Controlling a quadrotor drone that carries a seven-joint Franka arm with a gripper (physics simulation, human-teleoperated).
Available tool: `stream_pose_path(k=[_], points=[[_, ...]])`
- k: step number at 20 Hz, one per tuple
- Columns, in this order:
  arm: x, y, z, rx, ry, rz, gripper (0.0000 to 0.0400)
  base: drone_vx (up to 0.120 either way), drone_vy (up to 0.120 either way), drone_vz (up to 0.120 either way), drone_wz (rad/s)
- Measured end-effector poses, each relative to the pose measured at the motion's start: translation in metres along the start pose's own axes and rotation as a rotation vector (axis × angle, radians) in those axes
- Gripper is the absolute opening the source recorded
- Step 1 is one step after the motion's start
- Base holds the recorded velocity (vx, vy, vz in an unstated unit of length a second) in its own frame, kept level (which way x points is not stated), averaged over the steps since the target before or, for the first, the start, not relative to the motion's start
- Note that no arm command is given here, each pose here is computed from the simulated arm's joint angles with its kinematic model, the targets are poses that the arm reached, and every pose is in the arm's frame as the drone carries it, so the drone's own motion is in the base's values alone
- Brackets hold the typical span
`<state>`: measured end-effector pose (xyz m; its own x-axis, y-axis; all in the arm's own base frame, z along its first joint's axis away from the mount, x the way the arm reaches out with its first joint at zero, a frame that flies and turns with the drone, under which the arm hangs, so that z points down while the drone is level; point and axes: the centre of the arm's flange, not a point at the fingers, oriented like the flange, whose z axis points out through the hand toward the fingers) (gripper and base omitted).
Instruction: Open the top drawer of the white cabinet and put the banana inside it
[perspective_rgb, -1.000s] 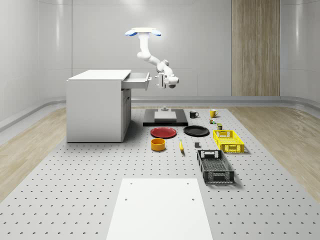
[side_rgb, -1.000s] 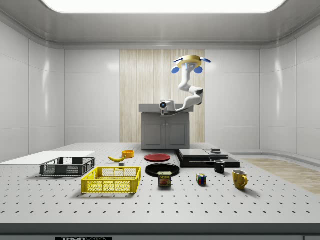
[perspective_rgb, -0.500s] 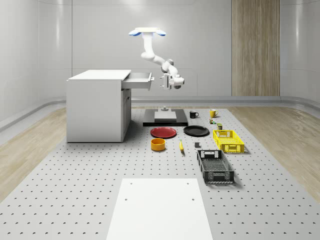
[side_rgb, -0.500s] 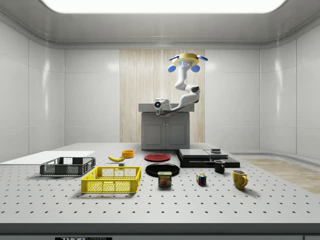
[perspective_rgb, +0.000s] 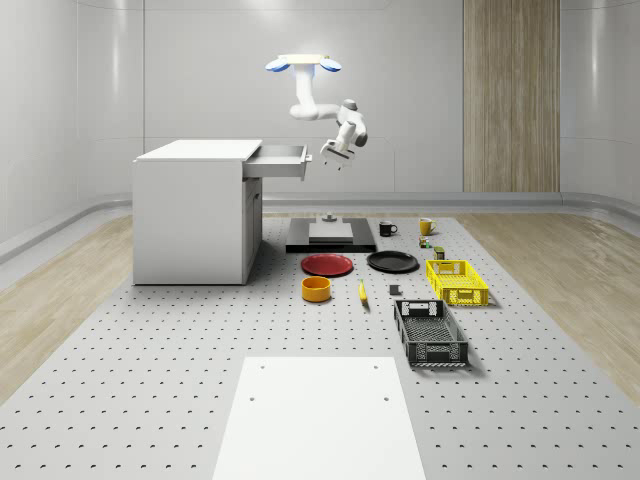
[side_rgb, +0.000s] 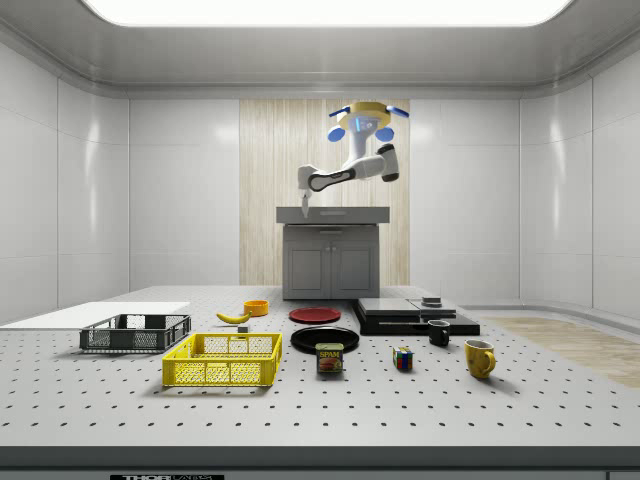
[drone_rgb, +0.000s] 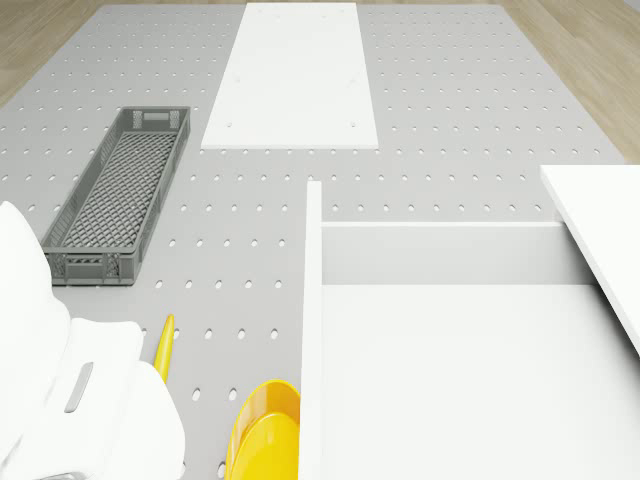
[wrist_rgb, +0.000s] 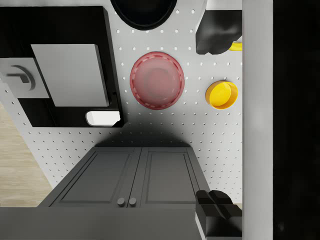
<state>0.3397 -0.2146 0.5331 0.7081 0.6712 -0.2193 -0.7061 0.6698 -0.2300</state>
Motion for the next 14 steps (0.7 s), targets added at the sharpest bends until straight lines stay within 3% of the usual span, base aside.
stream_pose_path(k=[6,14], points=[[0.015,0.016,0.002,0.152,-0.147,0.0,0.04,0.12,0.12,0.0,0.0],[0.021,0.022,0.004,0.213,-0.204,0.0,0.04,0.12,0.12,0.0,0.0]])
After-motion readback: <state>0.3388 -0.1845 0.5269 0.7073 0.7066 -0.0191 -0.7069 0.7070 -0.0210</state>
